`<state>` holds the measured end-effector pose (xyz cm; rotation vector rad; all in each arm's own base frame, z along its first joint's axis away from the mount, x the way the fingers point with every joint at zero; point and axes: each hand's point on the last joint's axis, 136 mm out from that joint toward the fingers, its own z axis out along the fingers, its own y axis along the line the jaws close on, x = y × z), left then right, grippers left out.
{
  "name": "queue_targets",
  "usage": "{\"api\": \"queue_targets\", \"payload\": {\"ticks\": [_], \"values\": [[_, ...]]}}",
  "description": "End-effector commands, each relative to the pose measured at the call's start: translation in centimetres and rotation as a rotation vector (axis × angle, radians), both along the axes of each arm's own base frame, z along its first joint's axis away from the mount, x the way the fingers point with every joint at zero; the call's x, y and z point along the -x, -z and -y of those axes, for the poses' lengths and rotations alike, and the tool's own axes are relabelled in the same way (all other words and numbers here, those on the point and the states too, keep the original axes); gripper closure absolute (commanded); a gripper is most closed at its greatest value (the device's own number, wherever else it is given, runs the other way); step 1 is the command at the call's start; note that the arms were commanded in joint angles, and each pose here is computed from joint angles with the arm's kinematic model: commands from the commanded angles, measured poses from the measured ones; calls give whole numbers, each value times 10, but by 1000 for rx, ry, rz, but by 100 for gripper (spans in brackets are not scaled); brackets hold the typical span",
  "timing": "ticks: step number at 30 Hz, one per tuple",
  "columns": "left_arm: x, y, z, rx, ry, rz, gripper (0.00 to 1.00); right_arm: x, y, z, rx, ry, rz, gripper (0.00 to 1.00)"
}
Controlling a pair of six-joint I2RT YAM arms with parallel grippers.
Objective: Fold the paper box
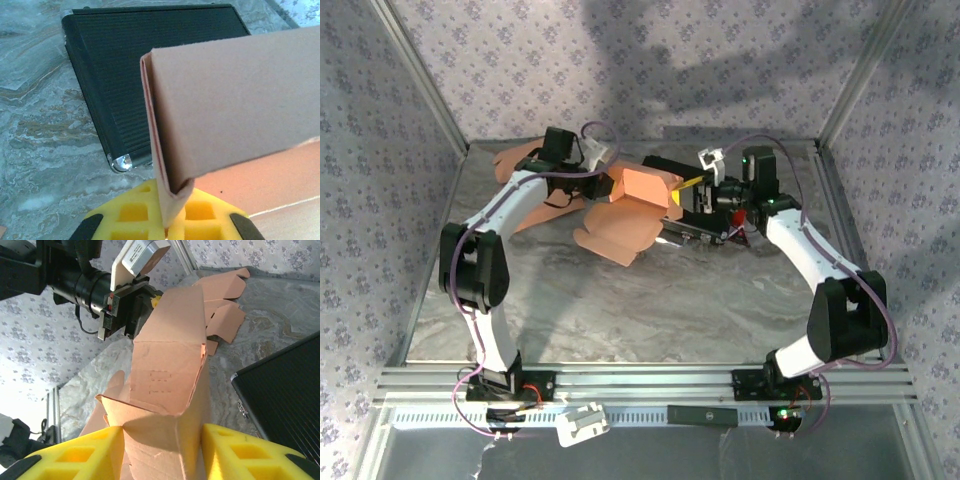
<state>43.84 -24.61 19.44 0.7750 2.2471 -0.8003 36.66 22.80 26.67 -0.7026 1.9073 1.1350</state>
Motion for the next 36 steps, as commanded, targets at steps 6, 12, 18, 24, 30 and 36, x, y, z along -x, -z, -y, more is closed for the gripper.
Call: {"api": "queue_targets", "payload": {"ticks": [6,12,18,24,30,36], "values": [[4,-29,3,-16,-70,35,100,0,-2,-18,115,30,53,55],[10,-34,1,-48,-129,47,100,-8,7,-18,240,164,83,55],[17,-38,-2,-75,-178,51,100,-16,10,-8,356,325,127,56],[25,-45,2,-96,-179,69,100,-23,11,-5,419,417,143,58],[26,-44,-5,-136,-218,65,100,-35,9,3,469,531,142,58],[27,-47,-7,-189,-313,57,100,-43,10,-4,481,578,125,58]]}}
